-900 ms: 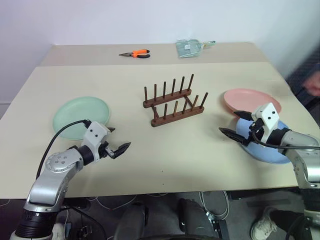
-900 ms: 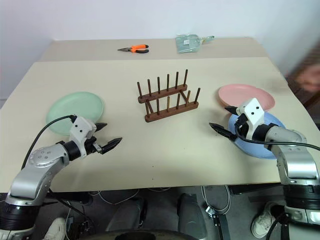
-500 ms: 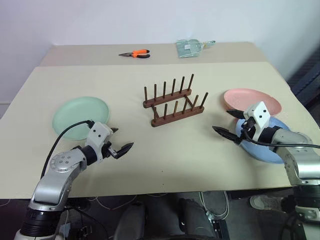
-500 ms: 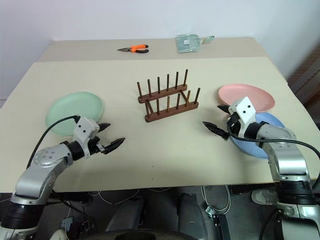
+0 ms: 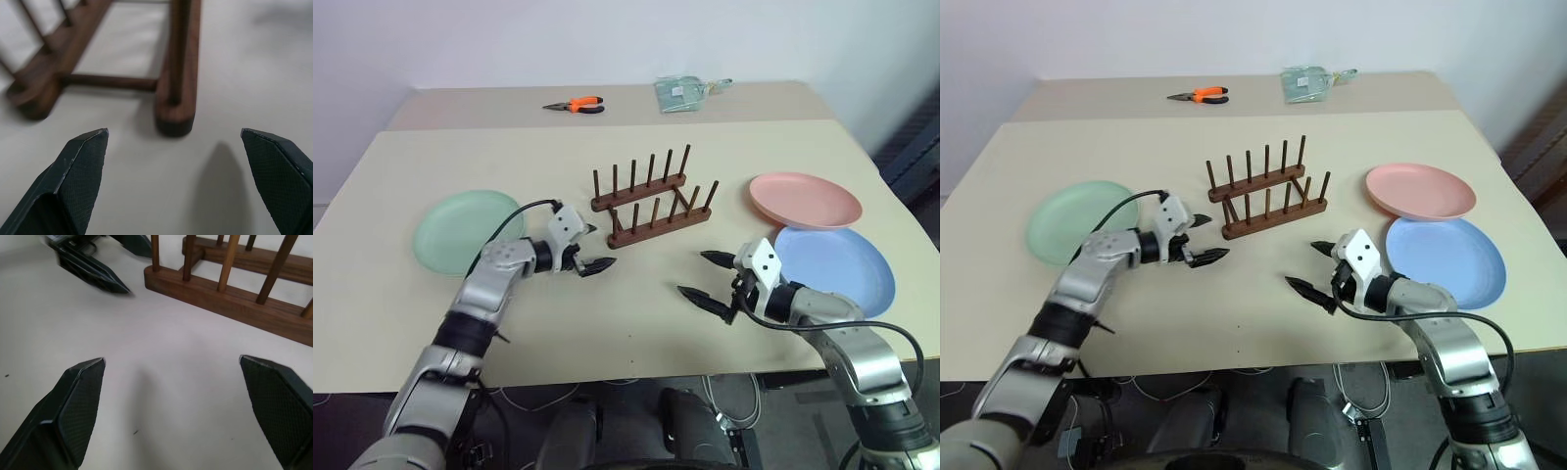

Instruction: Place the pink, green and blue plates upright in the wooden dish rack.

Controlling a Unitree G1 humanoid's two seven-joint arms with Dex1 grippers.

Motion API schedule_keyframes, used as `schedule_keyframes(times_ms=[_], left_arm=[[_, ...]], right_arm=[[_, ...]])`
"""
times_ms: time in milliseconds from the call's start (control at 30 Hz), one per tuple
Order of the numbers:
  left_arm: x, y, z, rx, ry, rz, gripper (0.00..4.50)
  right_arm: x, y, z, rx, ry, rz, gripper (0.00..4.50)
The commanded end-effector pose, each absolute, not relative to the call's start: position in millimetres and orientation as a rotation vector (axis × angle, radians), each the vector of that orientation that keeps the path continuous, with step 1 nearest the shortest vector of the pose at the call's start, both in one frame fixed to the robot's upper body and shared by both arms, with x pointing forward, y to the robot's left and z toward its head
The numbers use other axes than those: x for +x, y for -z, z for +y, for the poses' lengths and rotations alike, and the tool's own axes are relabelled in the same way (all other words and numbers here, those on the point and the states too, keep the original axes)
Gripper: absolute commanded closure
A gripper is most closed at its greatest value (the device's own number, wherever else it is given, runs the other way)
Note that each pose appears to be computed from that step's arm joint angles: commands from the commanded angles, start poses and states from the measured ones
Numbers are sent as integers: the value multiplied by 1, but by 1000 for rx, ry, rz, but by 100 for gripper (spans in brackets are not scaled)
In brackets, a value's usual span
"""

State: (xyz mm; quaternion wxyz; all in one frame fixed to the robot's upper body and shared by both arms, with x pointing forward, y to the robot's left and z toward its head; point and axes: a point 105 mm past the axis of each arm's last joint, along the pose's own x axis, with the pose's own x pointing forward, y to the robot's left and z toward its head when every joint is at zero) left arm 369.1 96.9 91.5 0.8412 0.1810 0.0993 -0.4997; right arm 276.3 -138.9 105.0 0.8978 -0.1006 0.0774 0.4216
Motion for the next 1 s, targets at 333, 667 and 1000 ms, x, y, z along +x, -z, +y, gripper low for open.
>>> schedule_keyframes(times_ms=[333,667,1000], left_arm=[[382,-93,74,457,1139,154,332],[355,-104,63,573,1401,99,373],[368,-89,81,534,1310,213,83]], right_arm=[[254,-108,-126,-220,-843,135,0],[251,-112,-155,-284,-854,211,0],[252,-111,-165,-308,-807,221,42]])
